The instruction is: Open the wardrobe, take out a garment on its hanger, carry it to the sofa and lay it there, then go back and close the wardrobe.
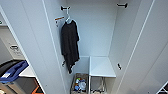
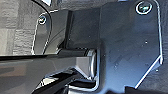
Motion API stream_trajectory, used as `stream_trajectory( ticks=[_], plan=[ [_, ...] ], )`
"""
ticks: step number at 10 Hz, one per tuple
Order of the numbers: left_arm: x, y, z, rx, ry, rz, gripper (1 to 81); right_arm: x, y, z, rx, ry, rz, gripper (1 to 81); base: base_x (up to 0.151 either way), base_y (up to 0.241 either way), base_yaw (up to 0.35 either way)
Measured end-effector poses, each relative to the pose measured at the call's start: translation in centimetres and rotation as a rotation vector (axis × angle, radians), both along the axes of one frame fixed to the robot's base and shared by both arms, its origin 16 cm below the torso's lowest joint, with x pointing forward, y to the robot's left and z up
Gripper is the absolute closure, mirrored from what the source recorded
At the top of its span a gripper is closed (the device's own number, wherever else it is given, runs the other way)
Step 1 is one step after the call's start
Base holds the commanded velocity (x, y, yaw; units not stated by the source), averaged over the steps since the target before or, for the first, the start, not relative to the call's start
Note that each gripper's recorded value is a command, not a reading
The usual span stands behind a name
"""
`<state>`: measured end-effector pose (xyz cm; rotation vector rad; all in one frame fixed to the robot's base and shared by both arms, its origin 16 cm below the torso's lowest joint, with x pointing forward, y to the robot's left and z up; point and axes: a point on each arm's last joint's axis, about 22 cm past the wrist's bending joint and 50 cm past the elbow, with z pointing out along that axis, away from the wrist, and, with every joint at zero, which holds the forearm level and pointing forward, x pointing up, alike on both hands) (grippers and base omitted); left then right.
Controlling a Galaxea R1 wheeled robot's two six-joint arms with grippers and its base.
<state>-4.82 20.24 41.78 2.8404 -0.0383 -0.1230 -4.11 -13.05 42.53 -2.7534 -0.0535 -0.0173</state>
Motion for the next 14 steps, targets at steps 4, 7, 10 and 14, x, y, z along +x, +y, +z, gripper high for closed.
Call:
stream_trajectory(
  ticks=[4, 7, 10, 14],
  plan=[
    [-0.1, -2.2, -0.2, 0.015, -0.012, -0.185, 1.0, 0.6, 0.0, 0.0, 0.000, -0.006, 0.001, 1.0, 0.000, 0.000, 0.000],
    [0.2, -1.1, -0.2, 0.029, 0.050, -0.148, 1.0, 0.9, 0.0, -0.1, 0.000, -0.010, 0.000, 1.0, 0.000, 0.000, 0.000],
    [4.4, -2.3, -0.2, -0.016, -0.026, -0.056, 1.0, 2.8, 0.0, -0.1, -0.001, -0.038, 0.006, 1.0, 0.000, 0.000, 0.000],
    [11.5, -2.6, 0.6, -0.020, -0.177, -0.032, 1.0, 6.6, -0.1, 0.3, 0.002, -0.137, 0.001, 1.0, 0.000, 0.000, 0.000]
  ],
)
